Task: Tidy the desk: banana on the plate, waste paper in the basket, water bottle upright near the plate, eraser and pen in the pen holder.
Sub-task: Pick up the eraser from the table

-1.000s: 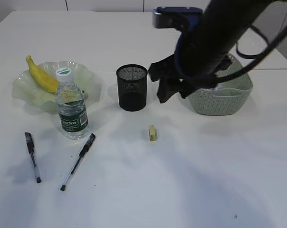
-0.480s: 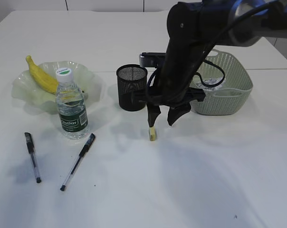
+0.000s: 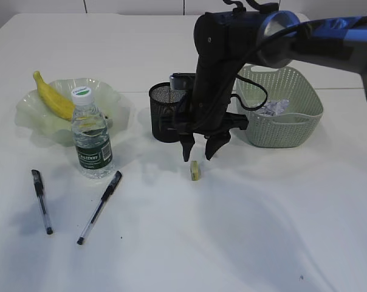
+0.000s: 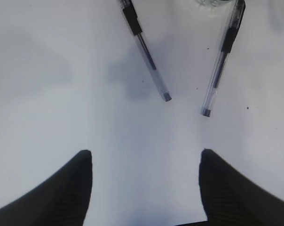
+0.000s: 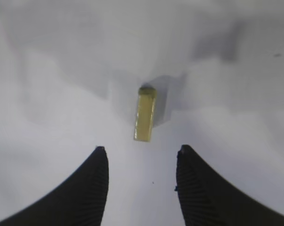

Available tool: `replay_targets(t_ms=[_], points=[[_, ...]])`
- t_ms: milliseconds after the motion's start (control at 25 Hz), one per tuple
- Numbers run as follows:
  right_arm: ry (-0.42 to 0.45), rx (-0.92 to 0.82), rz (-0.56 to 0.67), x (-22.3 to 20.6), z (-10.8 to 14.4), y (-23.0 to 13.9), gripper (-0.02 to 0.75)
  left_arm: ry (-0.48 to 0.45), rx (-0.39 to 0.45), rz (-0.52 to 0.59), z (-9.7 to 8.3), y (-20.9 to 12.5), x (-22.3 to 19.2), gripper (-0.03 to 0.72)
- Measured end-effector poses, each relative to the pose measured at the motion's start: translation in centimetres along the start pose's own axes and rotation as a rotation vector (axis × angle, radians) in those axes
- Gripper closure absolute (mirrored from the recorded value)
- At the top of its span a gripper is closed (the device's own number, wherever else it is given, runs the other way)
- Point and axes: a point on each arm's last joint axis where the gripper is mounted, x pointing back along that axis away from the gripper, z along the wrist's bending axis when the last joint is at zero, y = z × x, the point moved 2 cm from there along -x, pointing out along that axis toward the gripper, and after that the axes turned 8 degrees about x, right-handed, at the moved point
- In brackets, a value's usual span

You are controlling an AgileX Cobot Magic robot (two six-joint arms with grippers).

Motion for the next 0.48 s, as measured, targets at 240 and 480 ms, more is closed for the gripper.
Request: replay_targets(t_ms=[240,480], points=[[0.003,-0.018,-0.022,-1.0,0.2,1.5,0.381,-0.001,0.001,0.000,0.0,0.0,0.0,0.191],[0.000,-0.070,-0.009,-2.0,0.1,1.7,0.381,-0.001,0.001,-0.002,0.0,0.0,0.0,0.191]])
